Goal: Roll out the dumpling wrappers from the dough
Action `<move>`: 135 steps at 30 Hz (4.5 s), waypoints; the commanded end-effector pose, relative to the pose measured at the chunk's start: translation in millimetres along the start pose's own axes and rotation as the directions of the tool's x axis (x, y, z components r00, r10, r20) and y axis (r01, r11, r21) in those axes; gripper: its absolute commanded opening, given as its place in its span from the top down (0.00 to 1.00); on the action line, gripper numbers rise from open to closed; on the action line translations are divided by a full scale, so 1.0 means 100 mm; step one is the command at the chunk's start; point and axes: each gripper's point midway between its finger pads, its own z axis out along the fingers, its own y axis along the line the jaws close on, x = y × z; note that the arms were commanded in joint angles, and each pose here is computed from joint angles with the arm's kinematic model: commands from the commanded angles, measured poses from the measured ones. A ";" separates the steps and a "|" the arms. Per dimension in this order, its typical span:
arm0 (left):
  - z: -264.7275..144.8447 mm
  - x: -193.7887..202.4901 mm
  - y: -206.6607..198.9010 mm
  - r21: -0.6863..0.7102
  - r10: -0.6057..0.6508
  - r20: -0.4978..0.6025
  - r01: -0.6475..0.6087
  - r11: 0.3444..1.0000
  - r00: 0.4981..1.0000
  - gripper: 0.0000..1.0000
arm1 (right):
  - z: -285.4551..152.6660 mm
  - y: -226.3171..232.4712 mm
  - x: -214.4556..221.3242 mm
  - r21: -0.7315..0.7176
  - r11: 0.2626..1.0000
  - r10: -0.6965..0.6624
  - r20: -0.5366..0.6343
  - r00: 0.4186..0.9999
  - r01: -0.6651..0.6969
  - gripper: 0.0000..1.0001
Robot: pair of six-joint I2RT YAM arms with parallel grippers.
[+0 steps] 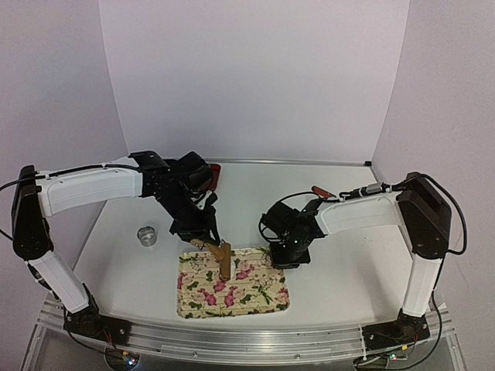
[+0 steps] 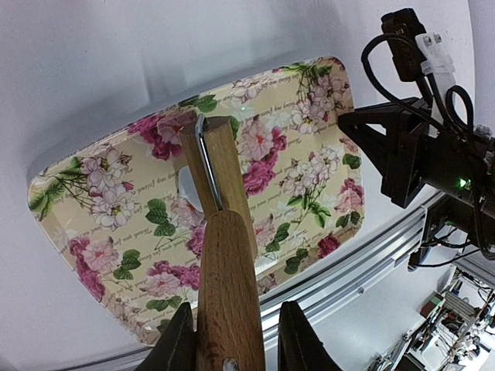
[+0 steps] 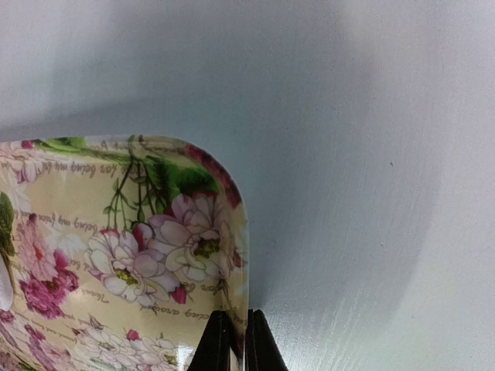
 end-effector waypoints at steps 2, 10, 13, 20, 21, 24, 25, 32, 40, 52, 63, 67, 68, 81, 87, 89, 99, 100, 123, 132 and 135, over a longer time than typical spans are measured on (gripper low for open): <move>0.02 -0.05 -0.03 0.010 0.022 0.016 -0.023 1.000 1.000 1.00 | -0.12 -0.06 -0.02 0.039 0.999 -0.014 0.029 0.999 0.013 1.00; 0.14 -0.09 -0.01 0.004 0.037 0.013 -0.037 0.999 0.999 1.00 | -0.10 -0.03 -0.05 0.040 0.999 -0.028 0.028 0.999 0.027 1.00; 0.20 -0.08 0.01 0.001 0.040 0.005 -0.040 0.999 0.999 1.00 | -0.10 -0.02 -0.06 0.041 0.999 -0.032 0.026 0.999 0.031 1.00; 0.26 -0.07 0.07 -0.020 0.045 -0.007 -0.045 0.999 0.999 1.00 | -0.09 -0.02 -0.05 0.045 0.998 -0.033 0.022 0.999 0.032 1.00; 0.27 -0.06 0.07 -0.020 0.045 -0.010 -0.045 0.999 0.999 1.00 | -0.09 -0.02 -0.05 0.045 0.998 -0.034 0.022 0.999 0.033 1.00; 0.30 -0.04 0.10 -0.026 0.047 -0.019 -0.047 0.999 0.999 1.00 | -0.09 -0.02 -0.05 0.045 0.998 -0.032 0.022 0.999 0.031 1.00; 0.30 -0.03 0.11 -0.028 0.048 -0.020 -0.048 0.998 0.999 1.00 | -0.09 -0.03 -0.04 0.046 0.998 -0.032 0.021 0.999 0.031 1.00; 0.36 0.02 0.32 -0.117 0.046 -0.038 -0.050 0.992 0.998 1.00 | -0.10 -0.07 -0.05 0.064 0.998 -0.023 0.036 0.999 0.020 1.00; 0.42 0.20 0.58 -0.186 0.027 -0.073 -0.040 0.982 0.997 1.00 | -0.11 -0.08 -0.03 0.069 0.997 -0.019 0.041 0.999 0.016 1.00; 0.25 0.27 0.81 -0.227 -0.017 -0.042 0.007 0.974 0.999 1.00 | -0.11 -0.08 -0.03 0.082 0.997 -0.019 0.047 0.999 0.015 1.00; 0.02 0.22 0.75 -0.185 -0.031 -0.001 0.030 0.982 1.000 1.00 | -0.11 -0.08 -0.04 0.084 0.996 -0.022 0.044 0.999 0.018 1.00; -0.19 0.09 0.47 -0.095 -0.015 0.036 0.018 0.995 0.999 1.00 | -0.11 -0.06 -0.03 0.081 0.996 -0.029 0.042 0.999 0.025 1.00; -0.24 0.06 0.39 -0.072 -0.013 0.044 0.016 0.997 0.999 1.00 | -0.11 -0.05 -0.03 0.080 0.996 -0.030 0.043 0.999 0.027 1.00; -0.26 -0.03 -0.08 0.108 -0.054 0.045 0.048 0.993 0.998 1.00 | -0.11 -0.03 -0.03 0.086 0.996 -0.043 0.052 0.998 0.039 1.00; -0.19 -0.08 -0.15 0.177 -0.151 0.080 0.135 0.975 0.985 1.00 | -0.11 -0.04 -0.05 0.094 0.995 -0.048 0.058 0.997 0.042 1.00; -0.17 -0.07 -0.13 0.180 -0.184 0.082 0.167 0.969 0.979 1.00 | -0.10 -0.04 -0.05 0.096 0.994 -0.050 0.059 0.997 0.045 1.00; -0.08 -0.05 -0.06 0.182 -0.279 0.080 0.262 0.948 0.957 1.00 | -0.07 -0.04 -0.07 0.107 0.993 -0.060 0.062 0.996 0.053 1.00; -0.06 -0.05 -0.05 0.179 -0.281 0.077 0.264 0.948 0.957 1.00 | -0.07 -0.04 -0.07 0.108 0.993 -0.060 0.063 0.996 0.053 1.00; 0.21 0.03 0.15 0.110 -0.302 0.057 0.295 0.949 0.951 1.00 | -0.02 -0.03 -0.03 0.108 0.993 -0.055 0.053 0.997 0.049 1.00; 0.28 0.09 0.30 0.040 -0.294 0.052 0.292 0.956 0.954 1.00 | -0.01 0.00 -0.01 0.107 0.993 -0.051 0.052 0.997 0.046 1.00; 0.31 0.17 0.50 -0.053 -0.283 0.058 0.286 0.957 0.957 1.00 | -0.01 0.00 0.00 0.109 0.993 -0.049 0.051 0.998 0.043 1.00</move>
